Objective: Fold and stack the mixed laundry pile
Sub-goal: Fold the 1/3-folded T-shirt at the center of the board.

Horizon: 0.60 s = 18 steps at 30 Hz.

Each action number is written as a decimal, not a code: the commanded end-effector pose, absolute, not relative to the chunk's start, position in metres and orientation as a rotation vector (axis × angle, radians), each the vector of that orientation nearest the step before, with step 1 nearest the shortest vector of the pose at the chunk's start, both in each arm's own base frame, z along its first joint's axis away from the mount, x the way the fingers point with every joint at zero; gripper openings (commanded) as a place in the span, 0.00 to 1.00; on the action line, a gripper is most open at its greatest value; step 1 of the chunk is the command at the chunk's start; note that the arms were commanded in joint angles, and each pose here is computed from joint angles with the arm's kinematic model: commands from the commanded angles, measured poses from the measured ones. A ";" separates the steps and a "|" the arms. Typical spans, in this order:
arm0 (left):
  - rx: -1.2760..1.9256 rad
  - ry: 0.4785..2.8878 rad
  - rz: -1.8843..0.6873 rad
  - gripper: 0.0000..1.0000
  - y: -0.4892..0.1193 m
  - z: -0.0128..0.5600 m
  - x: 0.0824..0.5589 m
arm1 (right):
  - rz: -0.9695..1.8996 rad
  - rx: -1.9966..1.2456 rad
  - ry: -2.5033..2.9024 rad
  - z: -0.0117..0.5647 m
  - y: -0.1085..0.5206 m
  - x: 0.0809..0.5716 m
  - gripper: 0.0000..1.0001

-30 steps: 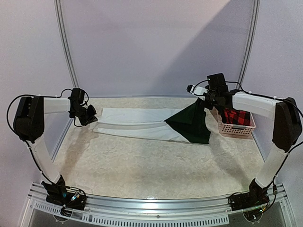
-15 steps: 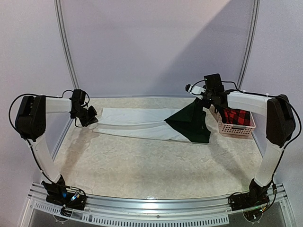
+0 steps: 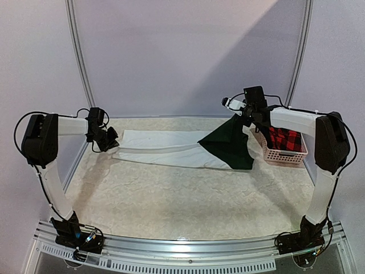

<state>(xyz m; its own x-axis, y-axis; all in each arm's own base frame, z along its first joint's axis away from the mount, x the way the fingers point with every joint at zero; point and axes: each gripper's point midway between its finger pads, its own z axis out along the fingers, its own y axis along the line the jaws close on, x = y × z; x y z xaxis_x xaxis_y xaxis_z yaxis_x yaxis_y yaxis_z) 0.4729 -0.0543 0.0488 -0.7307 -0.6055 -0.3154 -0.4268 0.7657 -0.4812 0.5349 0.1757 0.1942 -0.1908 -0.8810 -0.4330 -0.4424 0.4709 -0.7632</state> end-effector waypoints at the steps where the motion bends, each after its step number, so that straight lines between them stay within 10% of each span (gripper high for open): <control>1: -0.818 2.498 -0.473 0.00 -0.042 0.044 0.475 | -0.629 -1.072 1.825 0.189 0.172 0.550 0.00; 18: -0.868 2.526 -0.420 0.00 -0.029 0.045 0.465 | -0.635 -1.053 1.828 0.175 0.177 0.571 0.00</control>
<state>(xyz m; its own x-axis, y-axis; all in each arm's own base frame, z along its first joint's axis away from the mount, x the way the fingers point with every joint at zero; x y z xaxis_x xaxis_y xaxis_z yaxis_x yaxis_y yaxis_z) 0.4569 -0.0438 0.0383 -0.7388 -0.6165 -0.2722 -0.4830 0.7660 -0.4242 0.5557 0.1815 0.1699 -0.2136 -0.8814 -0.4212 -0.4463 0.4716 -0.7605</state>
